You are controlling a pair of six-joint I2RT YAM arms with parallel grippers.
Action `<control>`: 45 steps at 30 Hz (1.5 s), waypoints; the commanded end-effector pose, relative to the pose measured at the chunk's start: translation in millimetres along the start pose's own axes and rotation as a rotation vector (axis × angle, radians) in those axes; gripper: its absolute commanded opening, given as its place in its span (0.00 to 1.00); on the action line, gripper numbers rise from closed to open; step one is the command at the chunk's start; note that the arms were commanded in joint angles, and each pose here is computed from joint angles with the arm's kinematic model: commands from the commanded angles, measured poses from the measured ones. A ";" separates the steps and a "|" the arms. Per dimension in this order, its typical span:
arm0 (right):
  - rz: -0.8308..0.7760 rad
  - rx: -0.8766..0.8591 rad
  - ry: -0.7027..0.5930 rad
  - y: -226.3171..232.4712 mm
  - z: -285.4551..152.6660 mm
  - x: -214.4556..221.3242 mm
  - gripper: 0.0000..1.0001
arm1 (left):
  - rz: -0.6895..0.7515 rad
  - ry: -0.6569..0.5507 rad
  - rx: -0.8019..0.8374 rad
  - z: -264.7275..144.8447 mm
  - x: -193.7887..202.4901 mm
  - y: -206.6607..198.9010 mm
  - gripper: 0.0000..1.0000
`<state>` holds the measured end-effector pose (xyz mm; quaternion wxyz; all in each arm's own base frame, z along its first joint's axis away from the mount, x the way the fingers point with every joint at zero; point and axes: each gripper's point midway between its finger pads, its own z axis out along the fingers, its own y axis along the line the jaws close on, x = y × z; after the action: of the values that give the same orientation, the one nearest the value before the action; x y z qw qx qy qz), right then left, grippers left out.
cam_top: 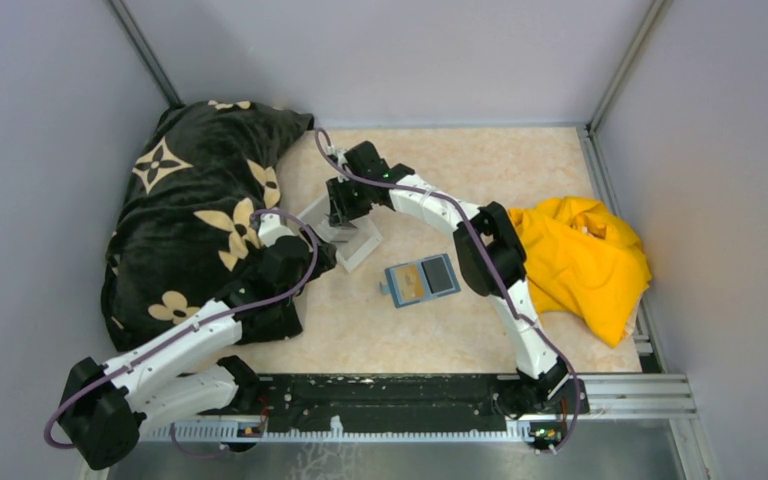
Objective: Put the credit cards into the card holder
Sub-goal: Pick up the credit card from the storage box.
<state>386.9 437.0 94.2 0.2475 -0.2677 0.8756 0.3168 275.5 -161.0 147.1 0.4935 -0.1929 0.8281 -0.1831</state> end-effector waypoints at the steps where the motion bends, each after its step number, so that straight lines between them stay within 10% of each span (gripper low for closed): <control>1: -0.055 -0.082 -0.102 44.3 -29.7 -34.8 0.34 | -0.020 -0.004 0.017 -0.7 -1.1 -2.2 0.75; 45: -0.267 0.203 -0.228 10.3 -87.4 -49.0 0.00 | 0.093 -0.128 0.100 8.3 -35.6 -15.5 0.85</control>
<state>397.8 397.7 123.1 0.3394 -0.3084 0.8648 0.2044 290.0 -156.7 160.1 0.5271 -0.1744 0.8113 -0.1833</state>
